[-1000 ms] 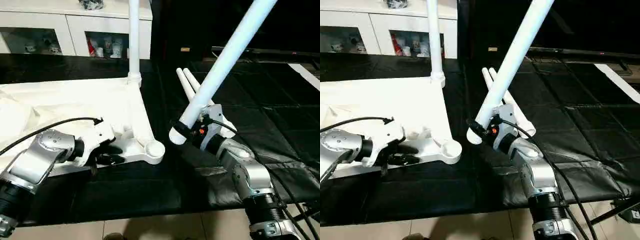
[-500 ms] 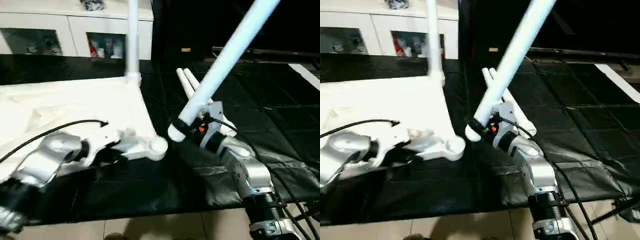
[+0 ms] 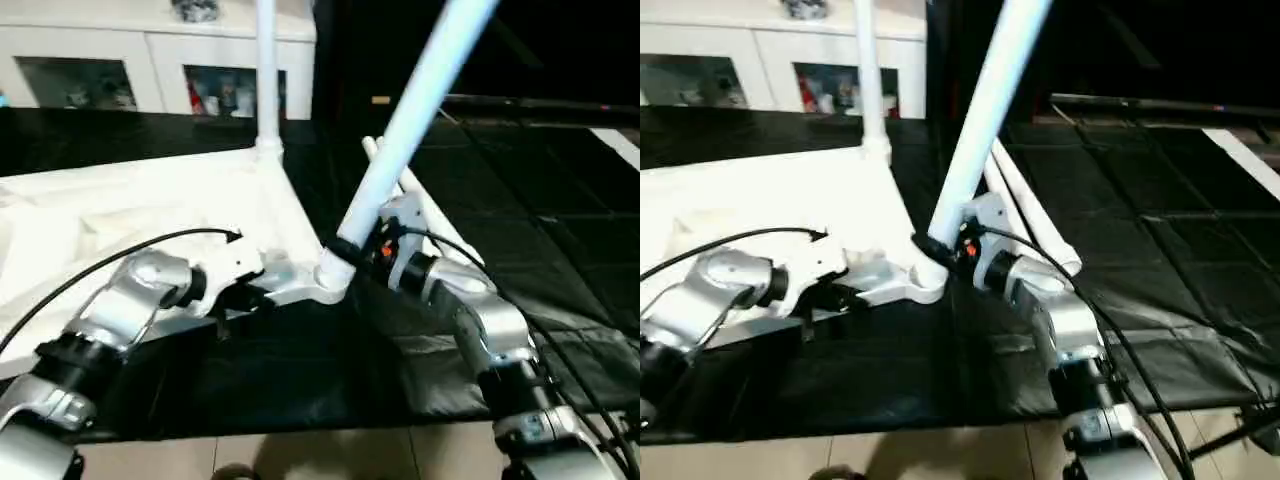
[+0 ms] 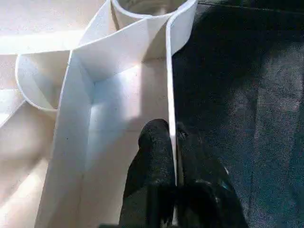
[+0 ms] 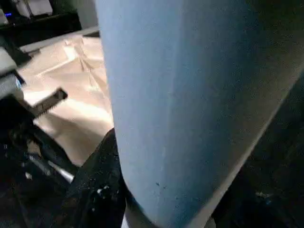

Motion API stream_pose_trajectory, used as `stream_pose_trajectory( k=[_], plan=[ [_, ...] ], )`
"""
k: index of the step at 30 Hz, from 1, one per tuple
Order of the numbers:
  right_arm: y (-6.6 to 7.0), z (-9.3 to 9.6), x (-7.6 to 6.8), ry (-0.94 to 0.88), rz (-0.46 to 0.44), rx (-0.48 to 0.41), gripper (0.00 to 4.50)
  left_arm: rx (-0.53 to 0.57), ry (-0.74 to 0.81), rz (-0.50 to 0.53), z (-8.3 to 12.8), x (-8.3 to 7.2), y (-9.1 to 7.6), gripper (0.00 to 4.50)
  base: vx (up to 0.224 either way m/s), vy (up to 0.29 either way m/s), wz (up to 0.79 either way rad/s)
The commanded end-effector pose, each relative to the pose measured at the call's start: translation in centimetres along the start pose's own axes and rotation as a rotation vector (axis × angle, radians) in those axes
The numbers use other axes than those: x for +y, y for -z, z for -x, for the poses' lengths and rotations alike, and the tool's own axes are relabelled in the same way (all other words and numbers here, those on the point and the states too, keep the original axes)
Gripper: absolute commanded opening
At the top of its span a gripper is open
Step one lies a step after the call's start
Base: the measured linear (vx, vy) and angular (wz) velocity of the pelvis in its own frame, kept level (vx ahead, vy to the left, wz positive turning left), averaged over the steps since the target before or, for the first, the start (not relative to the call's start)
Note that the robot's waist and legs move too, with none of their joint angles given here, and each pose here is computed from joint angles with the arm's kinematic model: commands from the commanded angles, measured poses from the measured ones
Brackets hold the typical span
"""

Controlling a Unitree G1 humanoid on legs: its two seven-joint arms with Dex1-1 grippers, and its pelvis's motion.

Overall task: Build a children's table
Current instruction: Insert table leg to table base

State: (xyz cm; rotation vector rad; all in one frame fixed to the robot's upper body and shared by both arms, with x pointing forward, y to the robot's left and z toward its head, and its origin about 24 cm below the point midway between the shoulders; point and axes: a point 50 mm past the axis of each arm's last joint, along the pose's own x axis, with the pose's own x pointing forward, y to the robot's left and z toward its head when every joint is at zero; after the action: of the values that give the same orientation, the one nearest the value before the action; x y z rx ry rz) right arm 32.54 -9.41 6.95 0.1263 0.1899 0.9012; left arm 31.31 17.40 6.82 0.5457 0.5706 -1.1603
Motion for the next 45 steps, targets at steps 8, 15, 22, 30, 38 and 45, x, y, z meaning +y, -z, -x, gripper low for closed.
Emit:
stream_pose_trajectory(
  k=[8, 15, 22, 30, 38, 45],
  plan=[
    [-1.0, -0.8, -0.2, -0.038, 0.049, -0.019, 1.93, -0.131, -0.024, -0.012, -0.8, 0.1, -1.1, 0.28, 0.0, 0.0, 0.0],
    [-0.9, -1.2, -0.3, -0.05, 0.053, -0.024, 1.93, -0.121, -0.044, -0.013, -0.9, 0.2, -0.8, 0.69, 0.0, 0.0, 0.0],
    [-0.7, -1.3, -0.4, -0.06, 0.064, -0.02, 1.93, -0.097, -0.047, -0.015, -0.9, 0.4, -0.3, 0.34, 0.0, 0.0, 0.0],
    [-0.4, -1.6, -0.4, -0.076, 0.081, -0.001, 1.93, -0.033, -0.028, 0.012, -0.3, 0.3, 0.4, 0.01, 0.0, 0.0, 0.0],
    [0.1, -2.1, -0.1, -0.117, 0.095, 0.049, 1.93, -0.026, 0.031, -0.052, -0.3, -0.2, 0.2, 0.0, 0.0, 0.0, 0.0],
    [0.4, -2.5, -0.2, -0.114, 0.071, 0.073, 1.93, -0.038, 0.037, -0.045, -0.4, -0.3, -0.1, 0.0, 0.0, 0.0, 0.0]
  ],
)
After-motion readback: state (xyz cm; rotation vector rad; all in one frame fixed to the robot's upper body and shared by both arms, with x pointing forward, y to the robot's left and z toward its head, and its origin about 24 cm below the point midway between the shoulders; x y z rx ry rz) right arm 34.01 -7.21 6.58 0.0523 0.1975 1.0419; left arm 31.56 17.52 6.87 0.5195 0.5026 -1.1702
